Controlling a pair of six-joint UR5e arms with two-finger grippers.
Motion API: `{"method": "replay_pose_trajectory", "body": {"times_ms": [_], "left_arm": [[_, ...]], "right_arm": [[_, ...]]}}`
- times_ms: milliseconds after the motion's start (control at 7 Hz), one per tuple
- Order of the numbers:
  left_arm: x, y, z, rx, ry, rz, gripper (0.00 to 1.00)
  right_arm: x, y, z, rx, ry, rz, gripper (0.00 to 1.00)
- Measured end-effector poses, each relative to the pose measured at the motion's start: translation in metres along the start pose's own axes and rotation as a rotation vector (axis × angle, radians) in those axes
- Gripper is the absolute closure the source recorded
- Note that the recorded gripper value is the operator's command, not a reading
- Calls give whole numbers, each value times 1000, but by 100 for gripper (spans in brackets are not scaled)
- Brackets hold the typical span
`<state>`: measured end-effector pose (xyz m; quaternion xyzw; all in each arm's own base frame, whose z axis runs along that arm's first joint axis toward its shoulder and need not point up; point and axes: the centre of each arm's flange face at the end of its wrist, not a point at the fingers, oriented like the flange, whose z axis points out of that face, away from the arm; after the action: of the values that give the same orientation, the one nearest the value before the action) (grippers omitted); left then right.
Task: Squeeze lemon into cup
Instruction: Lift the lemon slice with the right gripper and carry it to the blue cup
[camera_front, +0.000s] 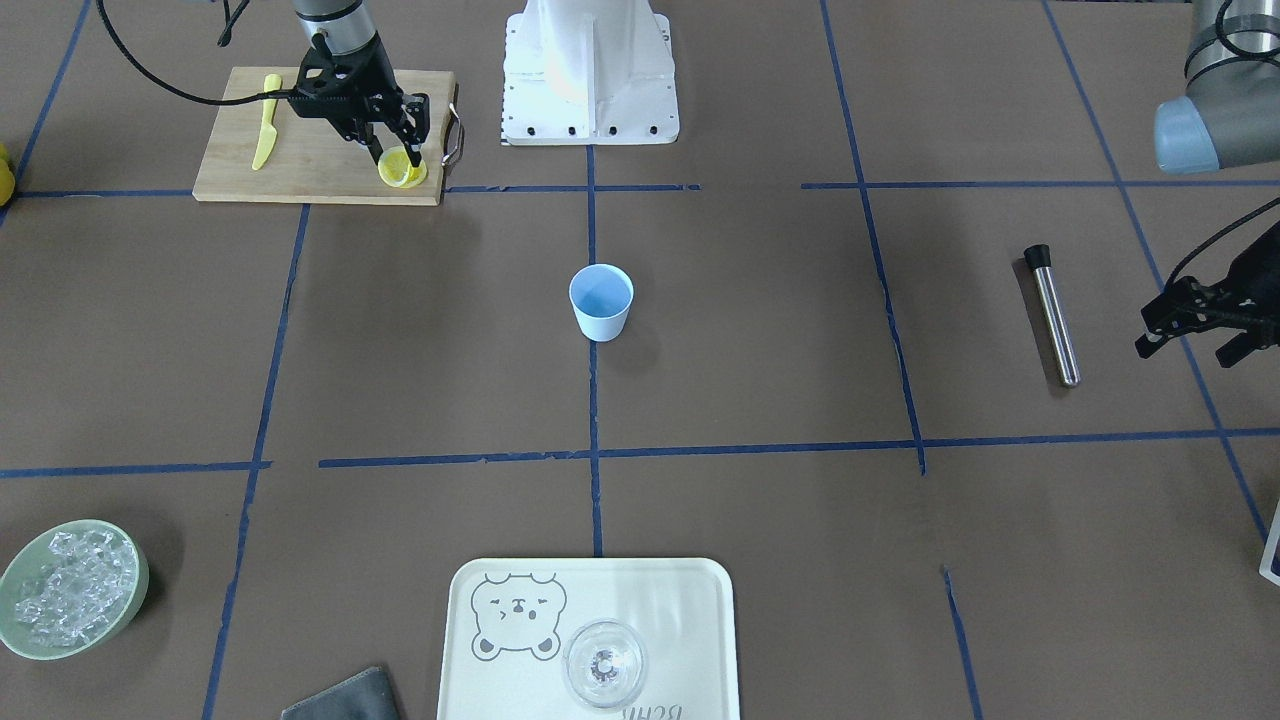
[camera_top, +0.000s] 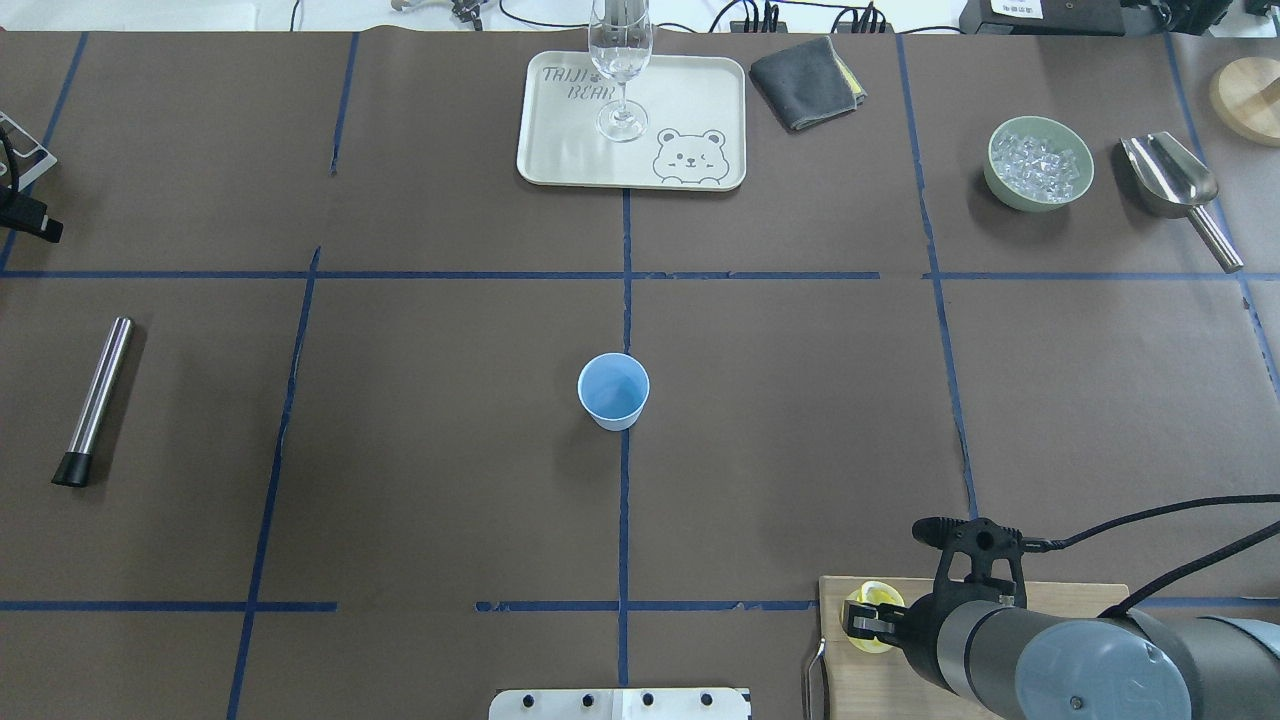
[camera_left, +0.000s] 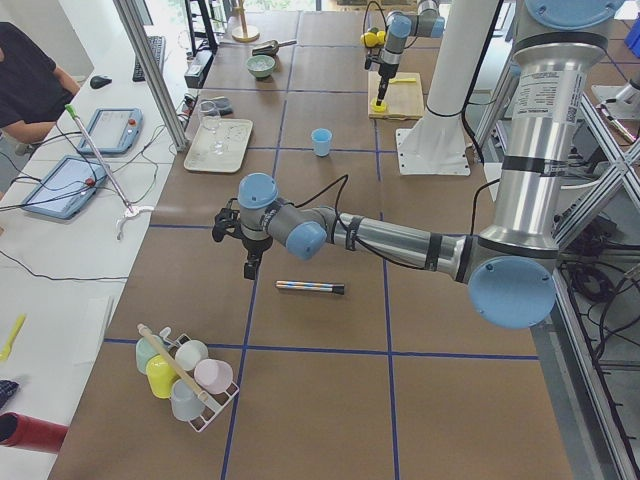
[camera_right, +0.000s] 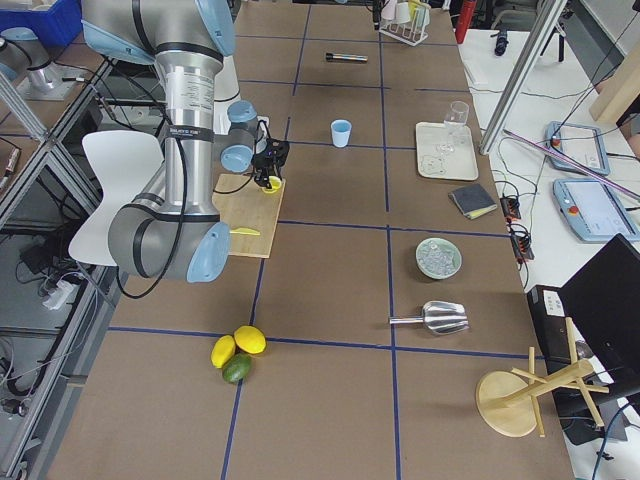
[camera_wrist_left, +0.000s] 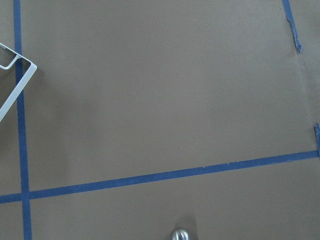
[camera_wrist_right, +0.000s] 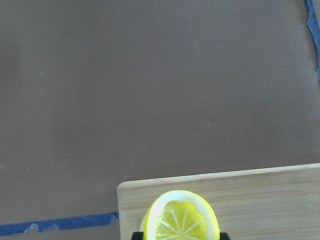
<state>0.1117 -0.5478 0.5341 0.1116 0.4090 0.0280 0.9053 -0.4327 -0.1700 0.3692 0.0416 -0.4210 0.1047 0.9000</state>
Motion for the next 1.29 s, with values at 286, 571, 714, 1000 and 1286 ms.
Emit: {"method": "replay_pose_trajectory", "body": {"times_ms": [286,571,714,1000,1286], "left_arm": [[1,-1,0,1,0,1,0],[1,-1,0,1,0,1,0],[1,-1,0,1,0,1,0],[1,-1,-1,2,1,2,0],[2,-2,-1,2,1,2,0]], "right_arm": [[-3,-4,-9,4,-16,6,43],[-7,-16,-26,8,-43,26,43],[-8,-27,-33,5,-53,47,43],[-12,-51,-45,-12,-74,87,43],[-32,-77,-62,-21,-126,126,43]]}}
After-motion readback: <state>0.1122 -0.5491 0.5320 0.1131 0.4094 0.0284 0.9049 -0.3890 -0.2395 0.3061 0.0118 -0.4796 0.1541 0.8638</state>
